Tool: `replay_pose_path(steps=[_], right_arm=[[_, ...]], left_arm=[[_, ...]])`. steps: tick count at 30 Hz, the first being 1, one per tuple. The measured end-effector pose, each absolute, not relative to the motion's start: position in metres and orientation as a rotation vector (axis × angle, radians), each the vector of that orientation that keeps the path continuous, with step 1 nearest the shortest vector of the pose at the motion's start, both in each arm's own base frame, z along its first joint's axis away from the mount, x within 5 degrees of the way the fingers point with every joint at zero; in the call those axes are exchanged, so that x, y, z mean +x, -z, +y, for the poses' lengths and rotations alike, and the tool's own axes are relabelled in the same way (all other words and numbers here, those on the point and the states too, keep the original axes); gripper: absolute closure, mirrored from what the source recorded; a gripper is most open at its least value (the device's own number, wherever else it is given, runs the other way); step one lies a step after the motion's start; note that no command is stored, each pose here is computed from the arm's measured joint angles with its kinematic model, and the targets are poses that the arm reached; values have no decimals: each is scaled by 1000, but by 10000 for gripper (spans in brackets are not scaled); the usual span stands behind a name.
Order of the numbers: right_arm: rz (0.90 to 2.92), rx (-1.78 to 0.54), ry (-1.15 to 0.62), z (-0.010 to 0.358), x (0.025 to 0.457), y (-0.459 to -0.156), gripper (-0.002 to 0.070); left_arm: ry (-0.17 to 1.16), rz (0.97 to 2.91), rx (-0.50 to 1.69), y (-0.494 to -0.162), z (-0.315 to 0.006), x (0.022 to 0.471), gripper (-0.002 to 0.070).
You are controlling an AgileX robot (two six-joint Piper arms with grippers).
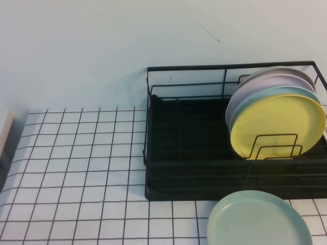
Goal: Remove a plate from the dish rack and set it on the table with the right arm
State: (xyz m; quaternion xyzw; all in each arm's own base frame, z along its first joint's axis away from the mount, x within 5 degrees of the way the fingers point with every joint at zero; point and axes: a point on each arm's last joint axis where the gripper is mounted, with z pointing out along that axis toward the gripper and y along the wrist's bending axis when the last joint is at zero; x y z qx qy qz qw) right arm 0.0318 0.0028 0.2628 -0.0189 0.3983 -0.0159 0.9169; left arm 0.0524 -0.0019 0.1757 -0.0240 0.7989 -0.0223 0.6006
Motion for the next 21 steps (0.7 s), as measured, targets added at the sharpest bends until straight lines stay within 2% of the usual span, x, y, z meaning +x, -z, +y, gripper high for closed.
replay_pose_path(steps=[2, 6, 13, 16, 21], right_arm=[[870, -84, 91, 4, 33, -270, 678], [920, -163, 204, 6, 23, -307, 678], [1190, -122, 301, -4, 7, -356, 678], [1334, -110, 314, -8, 18, -367, 678], [1627, -159, 328, -10, 57, -370, 678]], left_arm=[[52, 1852, -56, -176, -2, 52, 678], [52, 1852, -56, -176, -2, 52, 678], [52, 1852, -56, -176, -2, 52, 678], [52, 1852, -56, -176, -2, 52, 678], [52, 1852, -56, -176, -2, 52, 678]])
